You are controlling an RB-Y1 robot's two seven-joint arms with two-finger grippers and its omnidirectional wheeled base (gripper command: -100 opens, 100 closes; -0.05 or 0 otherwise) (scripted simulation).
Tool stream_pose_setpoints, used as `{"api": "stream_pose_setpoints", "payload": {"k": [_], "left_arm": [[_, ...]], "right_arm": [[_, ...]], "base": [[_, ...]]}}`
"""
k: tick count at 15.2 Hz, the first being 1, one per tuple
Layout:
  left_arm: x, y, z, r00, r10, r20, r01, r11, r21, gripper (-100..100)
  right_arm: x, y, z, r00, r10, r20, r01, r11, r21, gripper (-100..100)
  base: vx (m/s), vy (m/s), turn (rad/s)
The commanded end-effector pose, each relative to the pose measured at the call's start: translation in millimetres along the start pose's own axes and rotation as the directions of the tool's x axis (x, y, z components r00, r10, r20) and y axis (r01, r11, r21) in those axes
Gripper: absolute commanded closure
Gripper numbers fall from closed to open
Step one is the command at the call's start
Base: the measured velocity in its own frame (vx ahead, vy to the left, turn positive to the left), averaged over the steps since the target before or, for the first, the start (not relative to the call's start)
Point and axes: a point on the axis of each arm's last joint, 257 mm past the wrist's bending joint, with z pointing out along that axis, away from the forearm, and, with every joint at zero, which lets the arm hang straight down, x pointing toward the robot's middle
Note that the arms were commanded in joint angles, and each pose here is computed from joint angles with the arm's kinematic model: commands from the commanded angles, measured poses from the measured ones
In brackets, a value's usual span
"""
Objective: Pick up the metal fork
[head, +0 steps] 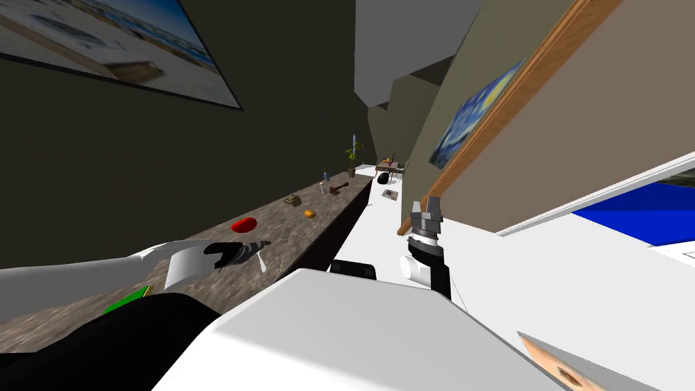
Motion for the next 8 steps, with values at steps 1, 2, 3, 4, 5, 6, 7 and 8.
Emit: {"api": "stream_pose_setpoints", "payload": {"k": [1, 2, 3, 4, 5, 6, 7, 8], "left_arm": [[2.1, 32.6, -4.9, 1.000, -0.021, -0.011, 0.020, 0.997, -0.077, -100], [2.1, 32.6, -4.9, 1.000, -0.021, -0.011, 0.020, 0.997, -0.077, -100], [2.1, 32.6, -4.9, 1.000, -0.021, -0.011, 0.020, 0.997, -0.077, -100], [4.6, 45.8, -6.9, 0.999, -0.031, -0.016, 0.029, 0.994, -0.109, -100], [7.0, 56.2, -8.7, 0.999, -0.039, -0.020, 0.036, 0.990, -0.133, -100], [7.0, 56.2, -8.7, 0.999, -0.039, -0.020, 0.036, 0.990, -0.133, -100], [7.0, 56.2, -8.7, 0.999, -0.039, -0.020, 0.036, 0.990, -0.133, -100], [7.0, 56.2, -8.7, 0.999, -0.039, -0.020, 0.036, 0.990, -0.133, -100]], "right_arm": [[0.0, 0.0, 0.0, 1.000, 0.000, 0.000, 0.000, 1.000, 0.000, 0], [0.0, 0.0, 0.0, 1.000, 0.000, 0.000, 0.000, 1.000, 0.000, 0], [0.0, 0.0, 0.0, 1.000, 0.000, 0.000, 0.000, 1.000, 0.000, 0], [0.0, 0.0, 0.0, 1.000, 0.000, 0.000, 0.000, 1.000, 0.000, 0], [0.0, 0.0, 0.0, 1.000, 0.000, 0.000, 0.000, 1.000, 0.000, 0], [0.0, 0.0, 0.0, 1.000, 0.000, 0.000, 0.000, 1.000, 0.000, 0], [0.0, 0.0, 0.0, 1.000, 0.000, 0.000, 0.000, 1.000, 0.000, 0], [0.0, 0.0, 0.0, 1.000, 0.000, 0.000, 0.000, 1.000, 0.000, 0]], "base": [[0.034, 0.005, -0.217], [0.031, 0.008, -0.152], [0.019, 0.008, -0.047], [0.016, 0.001, -0.084], [0.020, 0.000, -0.179], [0.019, 0.004, -0.120], [0.013, 0.007, -0.017], [0.007, 0.004, 0.021]]}}
